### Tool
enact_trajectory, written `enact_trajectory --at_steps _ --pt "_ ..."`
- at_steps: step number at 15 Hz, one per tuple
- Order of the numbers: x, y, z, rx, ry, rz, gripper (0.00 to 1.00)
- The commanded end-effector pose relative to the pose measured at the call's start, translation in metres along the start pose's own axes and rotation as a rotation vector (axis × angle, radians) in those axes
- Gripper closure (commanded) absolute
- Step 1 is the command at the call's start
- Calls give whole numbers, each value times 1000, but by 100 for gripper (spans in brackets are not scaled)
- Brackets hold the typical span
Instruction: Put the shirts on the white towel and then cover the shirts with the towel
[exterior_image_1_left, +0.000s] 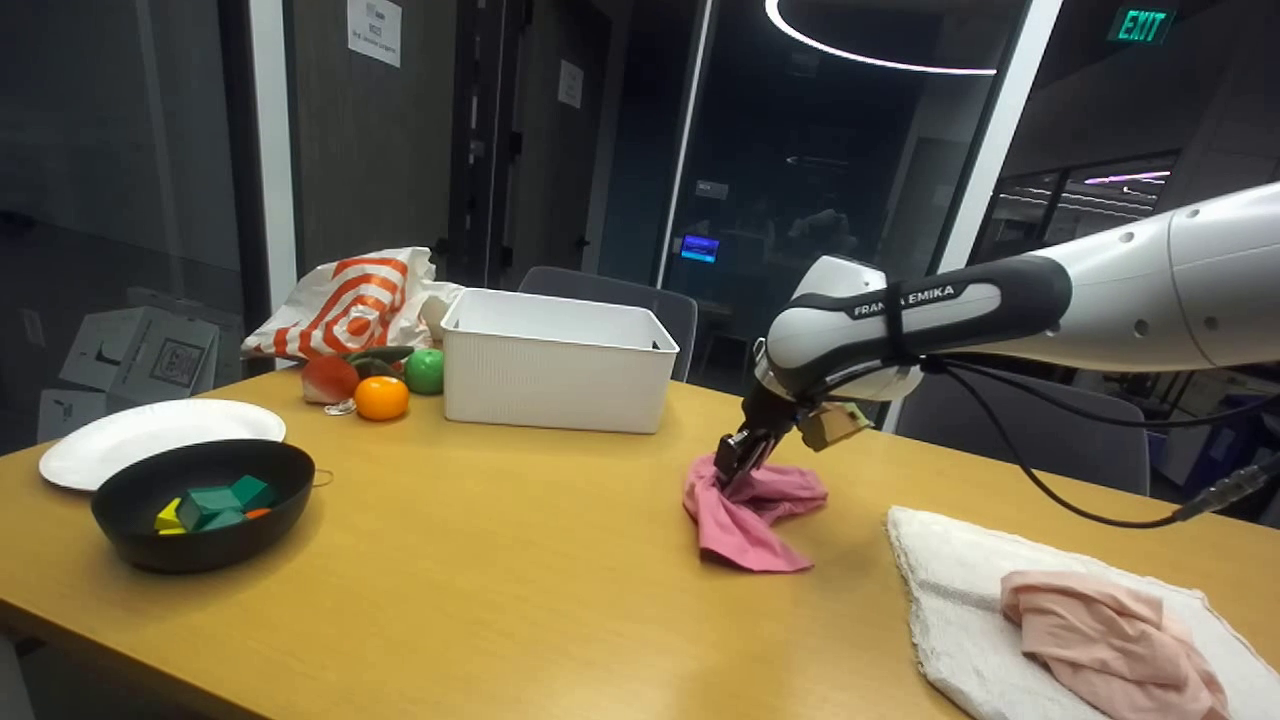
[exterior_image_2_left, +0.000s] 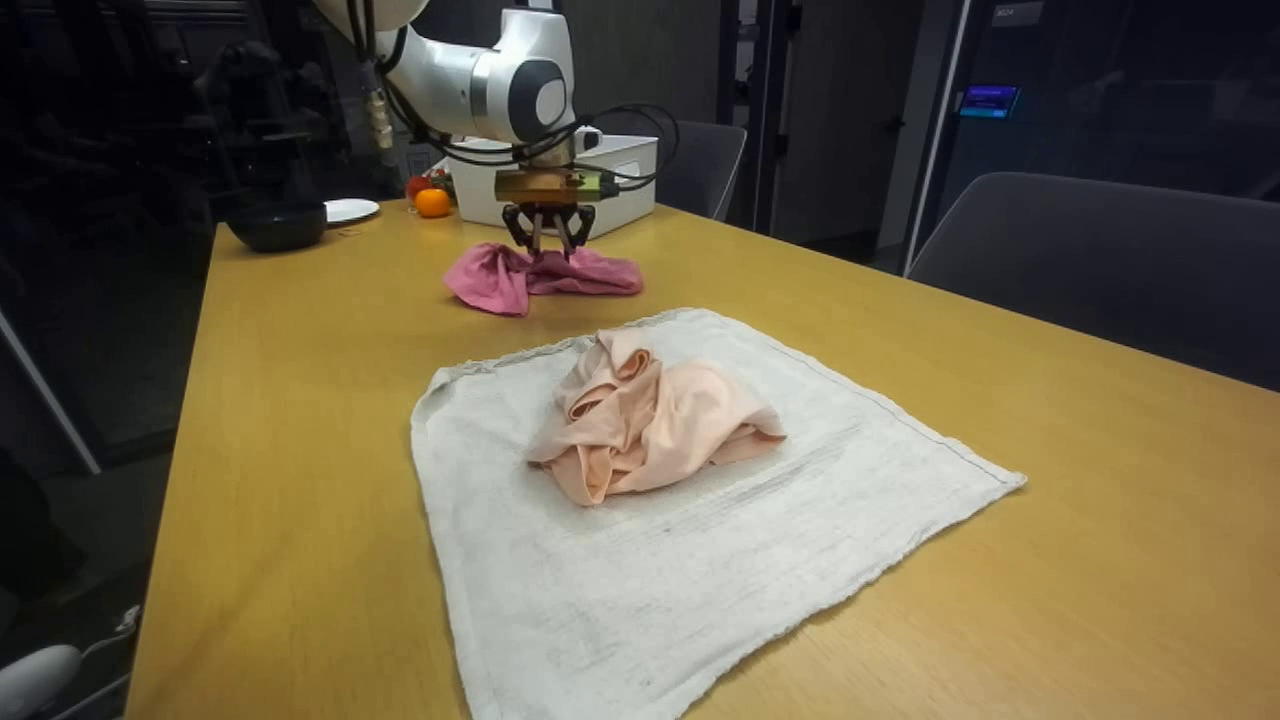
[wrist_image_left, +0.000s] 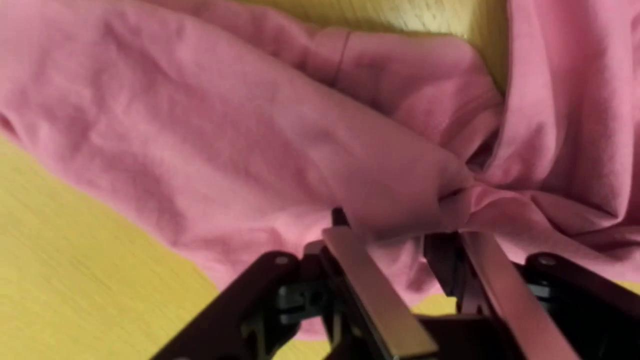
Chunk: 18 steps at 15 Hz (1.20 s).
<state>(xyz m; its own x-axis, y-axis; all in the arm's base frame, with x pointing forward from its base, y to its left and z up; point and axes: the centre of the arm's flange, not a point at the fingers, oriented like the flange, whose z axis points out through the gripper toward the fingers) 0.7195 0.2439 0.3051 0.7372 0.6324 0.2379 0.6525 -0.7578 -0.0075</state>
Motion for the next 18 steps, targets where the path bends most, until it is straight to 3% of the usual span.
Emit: enact_trajectory --at_steps 1,5,9,15,18 --pt "5 10 -15 8 5 49 88" --pt "-1 21 -19 19 4 92 96" --pt "-8 32 -59 27 62 146 91" --pt "-46 79 -176 -114 196 323 91" --pt "-87 99 -236 -193 230 448 91"
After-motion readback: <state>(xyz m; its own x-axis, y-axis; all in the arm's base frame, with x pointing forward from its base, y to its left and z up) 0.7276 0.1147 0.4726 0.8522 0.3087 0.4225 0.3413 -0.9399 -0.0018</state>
